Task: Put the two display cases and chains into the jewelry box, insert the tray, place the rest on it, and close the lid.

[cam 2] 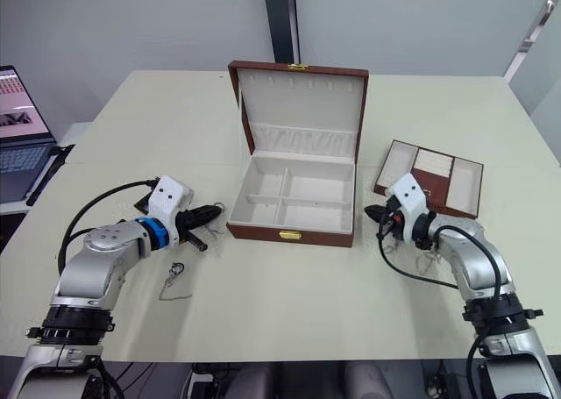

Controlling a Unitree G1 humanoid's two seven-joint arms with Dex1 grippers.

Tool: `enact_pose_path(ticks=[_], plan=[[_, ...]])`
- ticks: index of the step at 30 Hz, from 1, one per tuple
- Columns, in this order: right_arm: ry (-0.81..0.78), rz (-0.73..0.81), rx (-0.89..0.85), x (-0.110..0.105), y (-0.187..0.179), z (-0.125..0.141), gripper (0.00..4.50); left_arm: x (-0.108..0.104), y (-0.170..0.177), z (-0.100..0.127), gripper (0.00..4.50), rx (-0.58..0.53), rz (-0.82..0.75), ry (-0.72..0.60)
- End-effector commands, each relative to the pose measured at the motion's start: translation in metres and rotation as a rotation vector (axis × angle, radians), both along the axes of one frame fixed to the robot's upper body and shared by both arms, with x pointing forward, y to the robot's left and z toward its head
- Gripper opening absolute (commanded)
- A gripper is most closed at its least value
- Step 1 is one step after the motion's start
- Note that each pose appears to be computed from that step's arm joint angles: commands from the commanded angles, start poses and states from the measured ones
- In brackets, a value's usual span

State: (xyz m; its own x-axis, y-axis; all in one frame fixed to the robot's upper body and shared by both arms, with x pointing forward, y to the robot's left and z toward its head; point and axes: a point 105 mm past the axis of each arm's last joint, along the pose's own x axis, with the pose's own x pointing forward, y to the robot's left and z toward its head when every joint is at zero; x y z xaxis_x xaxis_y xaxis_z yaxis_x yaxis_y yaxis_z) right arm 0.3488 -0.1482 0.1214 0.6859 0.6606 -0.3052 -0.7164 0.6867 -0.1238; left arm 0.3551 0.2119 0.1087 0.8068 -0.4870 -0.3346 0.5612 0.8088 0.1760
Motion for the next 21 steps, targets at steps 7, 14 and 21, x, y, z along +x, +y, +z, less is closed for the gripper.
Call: enact_pose_path(ticks=[7, 14, 21], plan=[[-0.054, 0.054, 0.026, -0.001, 0.02, 0.015, 0.0, -0.013, -0.031, -0.003, 0.02, -0.027, -0.116, 0.018], [-0.05, 0.058, 0.027, -0.002, 0.02, 0.014, 0.0, -0.021, -0.037, -0.007, 0.02, -0.031, -0.146, 0.042], [-0.038, 0.065, 0.031, -0.005, 0.02, 0.011, 0.0, -0.027, -0.041, -0.01, 0.02, -0.034, -0.165, 0.06]])
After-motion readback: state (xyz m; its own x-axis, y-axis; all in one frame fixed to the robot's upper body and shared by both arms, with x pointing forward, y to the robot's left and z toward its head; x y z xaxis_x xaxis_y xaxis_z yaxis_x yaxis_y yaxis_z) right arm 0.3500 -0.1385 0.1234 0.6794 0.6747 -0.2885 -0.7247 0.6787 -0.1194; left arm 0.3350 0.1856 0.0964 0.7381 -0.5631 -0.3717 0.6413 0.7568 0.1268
